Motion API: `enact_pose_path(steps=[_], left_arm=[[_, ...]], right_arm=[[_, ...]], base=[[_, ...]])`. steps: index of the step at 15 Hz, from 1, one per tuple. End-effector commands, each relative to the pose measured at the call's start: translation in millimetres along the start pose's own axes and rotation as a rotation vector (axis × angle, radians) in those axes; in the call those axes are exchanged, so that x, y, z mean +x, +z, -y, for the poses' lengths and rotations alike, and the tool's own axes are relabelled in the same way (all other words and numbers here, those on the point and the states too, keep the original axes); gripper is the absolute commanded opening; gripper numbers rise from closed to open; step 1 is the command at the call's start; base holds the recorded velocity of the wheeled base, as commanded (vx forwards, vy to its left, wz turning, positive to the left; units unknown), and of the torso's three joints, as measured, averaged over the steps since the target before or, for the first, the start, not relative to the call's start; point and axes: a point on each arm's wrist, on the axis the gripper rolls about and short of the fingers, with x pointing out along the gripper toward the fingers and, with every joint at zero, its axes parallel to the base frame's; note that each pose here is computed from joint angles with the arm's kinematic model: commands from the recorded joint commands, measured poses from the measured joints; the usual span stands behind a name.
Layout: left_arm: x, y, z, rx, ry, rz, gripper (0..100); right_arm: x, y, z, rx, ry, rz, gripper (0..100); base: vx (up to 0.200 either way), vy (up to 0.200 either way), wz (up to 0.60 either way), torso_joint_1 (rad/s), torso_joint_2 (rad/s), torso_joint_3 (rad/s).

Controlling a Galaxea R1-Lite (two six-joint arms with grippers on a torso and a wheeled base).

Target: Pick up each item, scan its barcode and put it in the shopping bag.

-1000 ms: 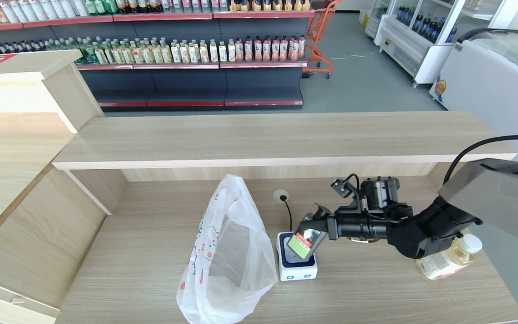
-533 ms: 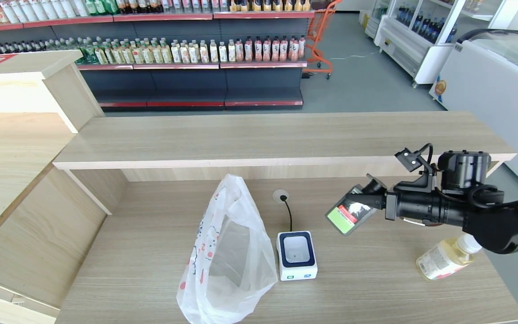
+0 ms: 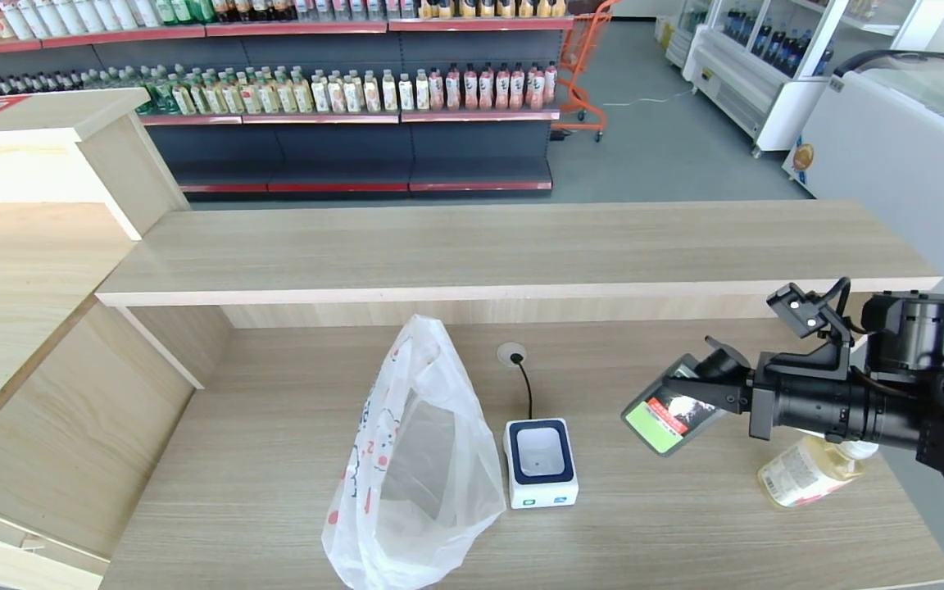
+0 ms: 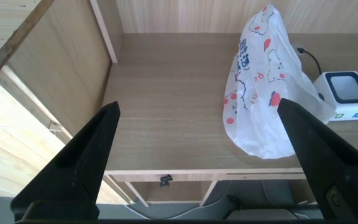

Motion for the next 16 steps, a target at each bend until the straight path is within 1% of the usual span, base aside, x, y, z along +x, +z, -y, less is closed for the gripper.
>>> enact_pose_path(steps=[1, 4, 13, 16], left_arm=[[0.0, -0.1, 0.0, 0.0, 0.0, -0.001, 100], [0.0, 0.0, 0.0, 0.0, 0.0, 0.001, 100], [0.0, 0.0, 0.0, -0.001, 0.0, 0.001, 100], [0.0, 0.0, 0.0, -0.001, 0.0, 0.001, 100]], right_arm=[[-2.4, 2.4, -2.5, -0.007, 0.0, 0.007, 0], [-2.7, 2.2, -2.9, -0.002, 0.0, 0.006, 0], [-0.6, 0.1, -5.7, 0.083, 0.006, -0.005, 0], [4.2, -5.0, -9.4, 0.1, 0.014, -0.025, 0]], base=[[0.0, 0.0, 0.0, 0.0, 0.0, 0.0], [0.0, 0.0, 0.0, 0.0, 0.0, 0.0], [0.0, 0.2, 0.0, 0.007, 0.0, 0.0], [0.0, 0.0, 0.0, 0.0, 0.0, 0.0]])
